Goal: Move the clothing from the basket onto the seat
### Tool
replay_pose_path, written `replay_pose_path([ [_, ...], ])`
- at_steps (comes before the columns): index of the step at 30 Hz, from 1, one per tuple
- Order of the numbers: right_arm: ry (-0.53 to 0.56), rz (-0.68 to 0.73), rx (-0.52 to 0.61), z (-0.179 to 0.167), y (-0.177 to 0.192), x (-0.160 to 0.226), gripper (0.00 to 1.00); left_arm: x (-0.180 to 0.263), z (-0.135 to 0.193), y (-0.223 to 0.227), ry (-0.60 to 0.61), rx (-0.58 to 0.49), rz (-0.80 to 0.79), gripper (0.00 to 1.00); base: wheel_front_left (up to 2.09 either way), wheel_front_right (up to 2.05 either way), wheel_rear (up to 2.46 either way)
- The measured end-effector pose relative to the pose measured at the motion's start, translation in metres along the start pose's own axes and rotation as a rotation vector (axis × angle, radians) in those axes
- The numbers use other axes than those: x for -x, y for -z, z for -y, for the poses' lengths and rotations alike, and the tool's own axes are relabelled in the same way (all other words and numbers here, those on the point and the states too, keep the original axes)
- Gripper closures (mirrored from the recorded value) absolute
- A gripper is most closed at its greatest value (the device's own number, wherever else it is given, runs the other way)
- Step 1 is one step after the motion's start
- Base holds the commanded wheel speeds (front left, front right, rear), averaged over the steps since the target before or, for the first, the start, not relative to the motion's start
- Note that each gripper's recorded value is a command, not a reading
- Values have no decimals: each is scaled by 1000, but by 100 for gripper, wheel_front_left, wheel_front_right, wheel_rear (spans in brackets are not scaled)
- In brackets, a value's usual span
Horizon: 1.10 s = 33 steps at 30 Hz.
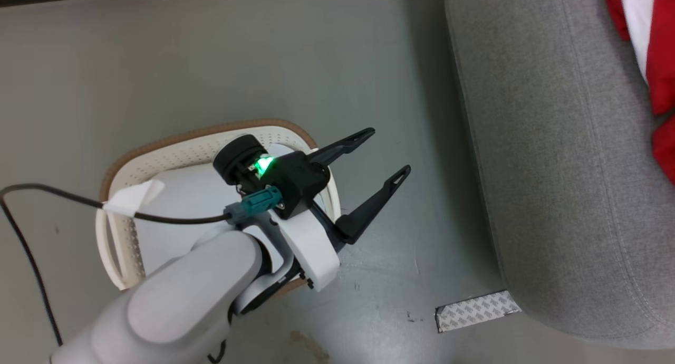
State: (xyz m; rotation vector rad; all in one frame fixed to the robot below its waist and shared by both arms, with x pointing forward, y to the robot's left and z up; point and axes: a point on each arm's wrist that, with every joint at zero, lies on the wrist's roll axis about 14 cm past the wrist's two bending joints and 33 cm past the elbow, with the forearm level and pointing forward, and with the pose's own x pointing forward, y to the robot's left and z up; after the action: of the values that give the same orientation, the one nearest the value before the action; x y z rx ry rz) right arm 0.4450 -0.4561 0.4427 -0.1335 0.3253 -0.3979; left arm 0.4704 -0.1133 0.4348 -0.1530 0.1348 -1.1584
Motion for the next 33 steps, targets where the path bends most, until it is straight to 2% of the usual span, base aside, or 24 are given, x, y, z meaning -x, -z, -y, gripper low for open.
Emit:
replay_pose_path([
  [1, -14, -45, 4, -5, 10, -2, 76, 1, -2, 1, -6, 0, -1, 0, 0, 0, 0],
  [2, -24, -83, -1, -8, 16, -3, 59, 3, -3, 1, -12, -3, -5, 0, 0, 0, 0],
  [3, -35, -118, 2, -10, 20, -3, 25, 3, -4, -1, -18, -9, 1, 0, 0, 0, 0],
  [4, -45, -139, 6, -11, 21, -2, 0, 4, -4, -4, -21, -15, 6, 0, 0, 0, 0],
  [12, -114, -264, -10, -11, 20, 23, 0, 11, 11, -29, -45, -20, 51, 0, 0, 0, 0],
  [19, -202, -326, 19, -4, 10, 70, 0, 27, 25, -50, -93, -37, 77, 0, 0, 0, 0],
  [25, -248, -125, 45, 3, -48, 99, 0, 44, 41, -75, -146, -61, 117, 0, 0, 0, 0],
  [33, -323, 294, -62, -14, -138, 146, 0, 81, 44, -121, -294, -102, 216, 0, 0, 0, 0],
])
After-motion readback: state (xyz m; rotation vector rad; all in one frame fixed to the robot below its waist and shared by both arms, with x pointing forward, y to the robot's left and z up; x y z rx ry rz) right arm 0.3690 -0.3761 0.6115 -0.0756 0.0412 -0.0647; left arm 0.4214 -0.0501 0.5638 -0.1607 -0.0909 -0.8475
